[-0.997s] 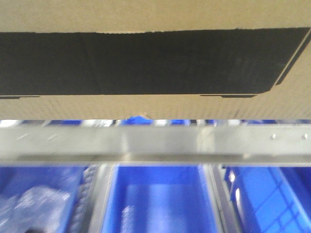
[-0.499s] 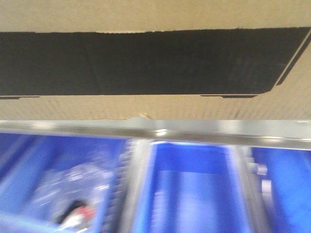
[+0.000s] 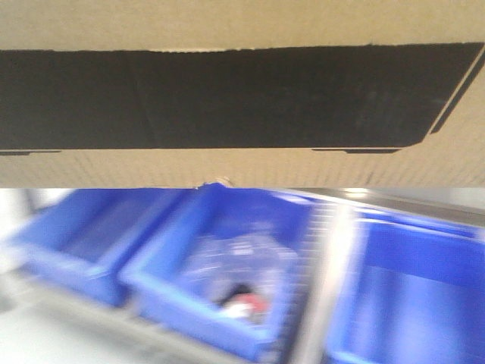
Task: Grab box from left shelf to table start
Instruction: 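Hold the box with both grippers while the base turns away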
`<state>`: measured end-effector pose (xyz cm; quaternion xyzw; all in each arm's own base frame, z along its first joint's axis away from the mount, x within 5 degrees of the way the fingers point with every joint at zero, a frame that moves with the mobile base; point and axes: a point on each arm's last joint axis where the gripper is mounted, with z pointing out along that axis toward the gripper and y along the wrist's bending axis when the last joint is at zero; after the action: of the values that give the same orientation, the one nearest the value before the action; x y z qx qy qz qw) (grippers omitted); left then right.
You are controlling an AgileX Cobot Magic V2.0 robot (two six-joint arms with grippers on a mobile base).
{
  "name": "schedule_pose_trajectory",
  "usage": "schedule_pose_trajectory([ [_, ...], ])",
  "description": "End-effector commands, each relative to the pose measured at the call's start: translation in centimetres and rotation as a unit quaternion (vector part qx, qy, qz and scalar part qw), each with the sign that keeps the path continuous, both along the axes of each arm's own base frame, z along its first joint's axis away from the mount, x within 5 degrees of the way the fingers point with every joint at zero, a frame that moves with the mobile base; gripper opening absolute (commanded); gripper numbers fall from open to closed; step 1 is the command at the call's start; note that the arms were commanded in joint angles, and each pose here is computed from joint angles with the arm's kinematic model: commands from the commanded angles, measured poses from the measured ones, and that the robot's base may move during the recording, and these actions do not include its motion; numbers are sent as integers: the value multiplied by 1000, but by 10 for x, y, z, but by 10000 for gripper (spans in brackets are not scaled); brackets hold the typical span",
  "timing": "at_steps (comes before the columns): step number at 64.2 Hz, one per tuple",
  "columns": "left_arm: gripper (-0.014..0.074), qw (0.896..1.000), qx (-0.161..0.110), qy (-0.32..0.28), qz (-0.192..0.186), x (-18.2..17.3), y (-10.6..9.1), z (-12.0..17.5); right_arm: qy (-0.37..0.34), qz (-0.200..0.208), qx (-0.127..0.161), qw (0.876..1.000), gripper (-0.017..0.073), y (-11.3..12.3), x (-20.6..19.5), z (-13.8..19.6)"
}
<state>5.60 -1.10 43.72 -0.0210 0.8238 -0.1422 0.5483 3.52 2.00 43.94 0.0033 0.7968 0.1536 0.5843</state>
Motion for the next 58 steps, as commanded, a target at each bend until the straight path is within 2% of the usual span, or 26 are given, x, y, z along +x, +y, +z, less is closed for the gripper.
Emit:
schedule_pose_trajectory([
  [1, -102, 991, -46, -124, 4, -5, 2, 31, -71, -44, -29, 996, 55, -9, 3, 17],
  [58, -102, 991, -46, -124, 4, -5, 2, 31, -71, -44, -29, 996, 55, -9, 3, 17],
])
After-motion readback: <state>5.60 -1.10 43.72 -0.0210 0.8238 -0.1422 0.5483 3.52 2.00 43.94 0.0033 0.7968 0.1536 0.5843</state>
